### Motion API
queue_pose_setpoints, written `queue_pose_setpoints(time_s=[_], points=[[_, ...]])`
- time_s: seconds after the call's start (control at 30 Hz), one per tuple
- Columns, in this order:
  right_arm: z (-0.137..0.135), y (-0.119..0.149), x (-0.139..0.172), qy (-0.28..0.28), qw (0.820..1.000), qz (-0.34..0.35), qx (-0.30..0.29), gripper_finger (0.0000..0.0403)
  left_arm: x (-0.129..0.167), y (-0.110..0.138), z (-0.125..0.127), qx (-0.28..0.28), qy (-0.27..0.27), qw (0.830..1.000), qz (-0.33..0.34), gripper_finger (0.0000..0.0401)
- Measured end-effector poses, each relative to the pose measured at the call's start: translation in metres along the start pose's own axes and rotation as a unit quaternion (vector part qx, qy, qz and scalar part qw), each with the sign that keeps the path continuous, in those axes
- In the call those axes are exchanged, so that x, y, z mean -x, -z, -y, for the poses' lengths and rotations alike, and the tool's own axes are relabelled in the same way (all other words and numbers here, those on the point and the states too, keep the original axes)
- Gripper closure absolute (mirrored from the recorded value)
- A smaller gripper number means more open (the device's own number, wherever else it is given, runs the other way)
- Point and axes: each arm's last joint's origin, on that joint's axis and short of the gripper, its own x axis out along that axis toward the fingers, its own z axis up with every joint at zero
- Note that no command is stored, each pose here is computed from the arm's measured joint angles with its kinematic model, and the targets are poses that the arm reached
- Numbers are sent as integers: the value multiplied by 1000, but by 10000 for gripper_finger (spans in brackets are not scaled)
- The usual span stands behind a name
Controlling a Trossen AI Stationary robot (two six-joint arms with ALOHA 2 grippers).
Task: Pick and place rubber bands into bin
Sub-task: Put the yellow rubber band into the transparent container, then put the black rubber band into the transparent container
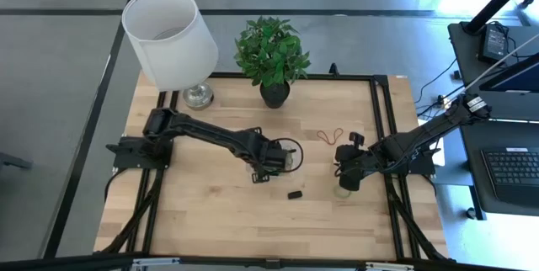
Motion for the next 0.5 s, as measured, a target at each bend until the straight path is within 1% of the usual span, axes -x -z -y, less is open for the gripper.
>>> queue_pose_setpoints(time_s=[0.07,0.23,0.37,0.5], points=[[0,0,0,0,1000,0,-6,273,-8,-1,2,0,14,1000,-15,369],[0,0,0,0,1000,0,-6,272,-10,-1,1,0,7,1000,-16,321],[0,0,0,0,1000,0,-7,273,2,-1,-4,1,-7,1000,7,288],[-2,-2,0,-7,1000,11,-16,273,19,1,-11,9,-15,999,33,268]])
